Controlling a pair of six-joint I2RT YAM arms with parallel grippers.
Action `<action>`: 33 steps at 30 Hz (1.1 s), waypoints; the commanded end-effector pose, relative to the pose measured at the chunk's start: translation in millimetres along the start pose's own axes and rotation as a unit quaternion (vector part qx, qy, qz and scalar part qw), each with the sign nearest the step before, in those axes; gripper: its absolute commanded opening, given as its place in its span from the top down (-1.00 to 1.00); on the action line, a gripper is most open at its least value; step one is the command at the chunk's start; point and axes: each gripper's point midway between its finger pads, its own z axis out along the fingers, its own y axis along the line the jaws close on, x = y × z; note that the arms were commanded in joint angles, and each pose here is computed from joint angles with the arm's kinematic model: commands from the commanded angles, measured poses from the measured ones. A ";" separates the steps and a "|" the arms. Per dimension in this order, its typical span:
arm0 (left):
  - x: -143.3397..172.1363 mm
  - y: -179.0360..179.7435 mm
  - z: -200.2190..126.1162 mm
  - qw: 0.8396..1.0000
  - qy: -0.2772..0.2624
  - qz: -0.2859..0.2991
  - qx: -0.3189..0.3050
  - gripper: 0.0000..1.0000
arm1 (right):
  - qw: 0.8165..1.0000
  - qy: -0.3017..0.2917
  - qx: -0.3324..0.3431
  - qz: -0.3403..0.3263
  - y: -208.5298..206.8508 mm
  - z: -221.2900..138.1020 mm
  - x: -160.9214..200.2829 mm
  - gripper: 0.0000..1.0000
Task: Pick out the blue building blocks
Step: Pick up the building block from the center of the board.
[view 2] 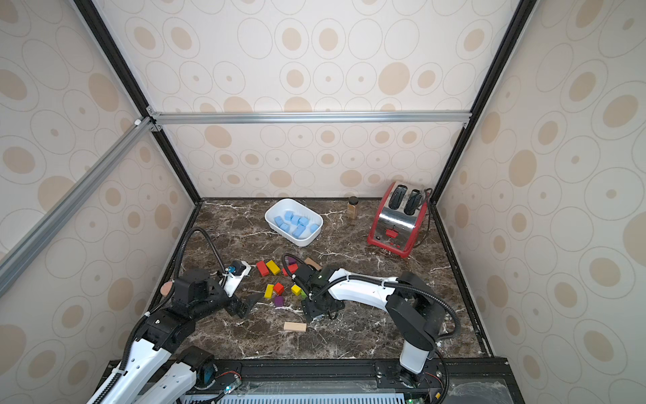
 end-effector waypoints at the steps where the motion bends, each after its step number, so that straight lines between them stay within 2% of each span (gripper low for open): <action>1: -11.7 3.2 -3.3 1.000 -0.009 0.004 -0.008 -0.99 | 1.000 0.001 0.005 -0.004 4.5 0.5 -6.4 -0.75; 5: -13.8 5.4 -3.2 1.000 -0.010 0.005 -0.013 -0.99 | 1.000 0.005 0.012 -0.003 5.0 5.7 -9.5 -0.70; 15: -14.6 6.6 1.1 1.000 -0.006 0.000 -0.011 -0.99 | 0.999 0.017 0.033 0.027 -10.1 10.8 -5.5 -0.39; 28: -16.6 5.8 4.0 1.000 -0.006 -0.003 -0.004 -0.99 | 0.998 0.017 0.026 0.052 -17.8 6.1 0.2 -0.35; 33: -18.3 5.9 4.3 1.000 -0.005 -0.002 -0.003 -0.99 | 0.998 0.018 -0.002 0.067 -13.3 7.5 -4.8 -0.14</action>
